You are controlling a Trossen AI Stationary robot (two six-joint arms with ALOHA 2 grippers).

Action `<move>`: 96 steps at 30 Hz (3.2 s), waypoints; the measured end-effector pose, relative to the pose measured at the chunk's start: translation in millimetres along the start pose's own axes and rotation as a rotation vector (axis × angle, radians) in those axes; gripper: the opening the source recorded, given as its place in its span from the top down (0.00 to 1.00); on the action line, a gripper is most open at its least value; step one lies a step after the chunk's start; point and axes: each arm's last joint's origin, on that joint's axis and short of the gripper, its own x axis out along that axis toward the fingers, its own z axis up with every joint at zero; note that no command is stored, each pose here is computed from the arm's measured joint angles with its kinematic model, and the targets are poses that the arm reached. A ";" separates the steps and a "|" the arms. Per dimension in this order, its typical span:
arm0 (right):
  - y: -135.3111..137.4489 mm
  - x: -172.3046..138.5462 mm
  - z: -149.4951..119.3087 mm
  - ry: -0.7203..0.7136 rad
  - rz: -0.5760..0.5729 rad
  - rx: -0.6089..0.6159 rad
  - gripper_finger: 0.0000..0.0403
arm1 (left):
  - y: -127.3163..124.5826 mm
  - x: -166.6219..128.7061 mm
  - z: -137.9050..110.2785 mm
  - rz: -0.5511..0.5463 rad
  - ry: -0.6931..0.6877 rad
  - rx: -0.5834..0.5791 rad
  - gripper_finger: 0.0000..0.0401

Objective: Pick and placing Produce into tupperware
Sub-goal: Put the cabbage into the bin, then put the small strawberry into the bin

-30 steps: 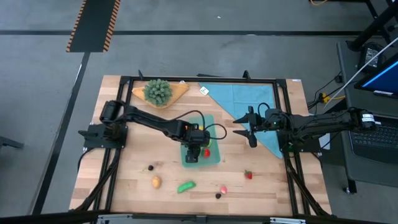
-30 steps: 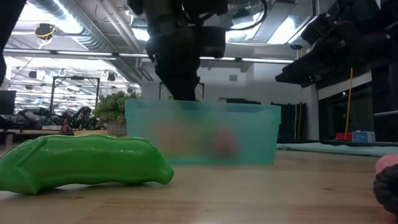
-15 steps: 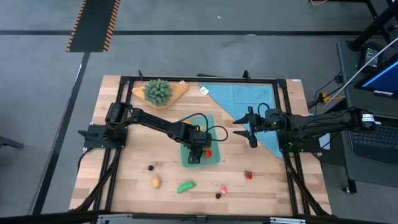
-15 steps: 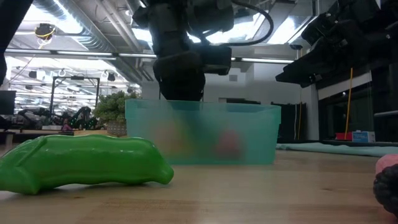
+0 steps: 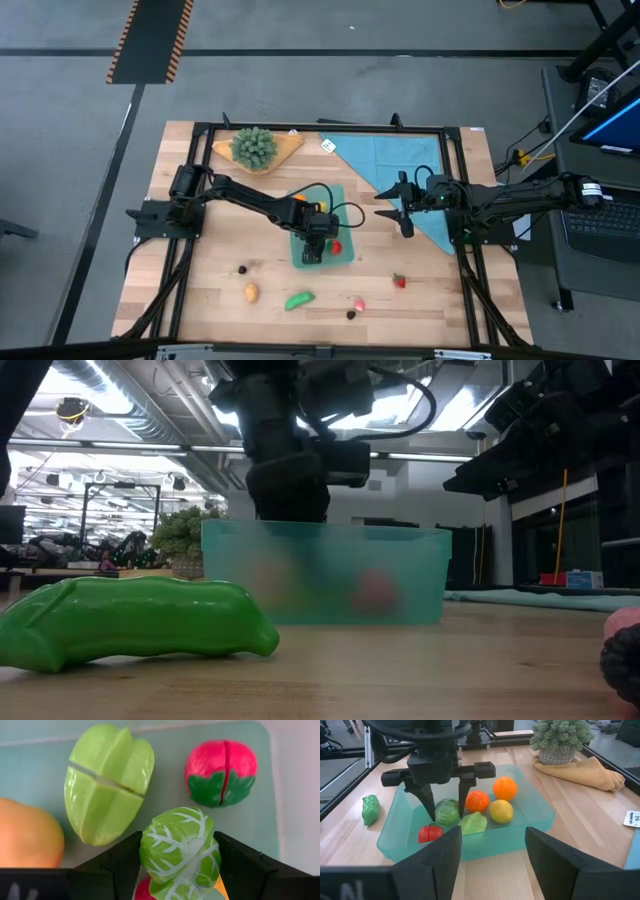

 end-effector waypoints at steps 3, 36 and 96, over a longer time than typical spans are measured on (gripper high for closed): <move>0.0 0.0 0.0 0.000 0.000 0.000 0.45 | -0.1 -0.4 -0.3 0.000 0.000 0.000 0.43; 0.2 0.0 0.0 0.001 0.007 0.001 0.45 | 7.7 -12.3 -7.0 -0.042 0.087 -0.028 0.30; 22.0 -18.3 37.6 0.489 0.092 0.187 0.45 | 3.6 -137.6 -172.9 -0.027 -0.650 -0.001 0.29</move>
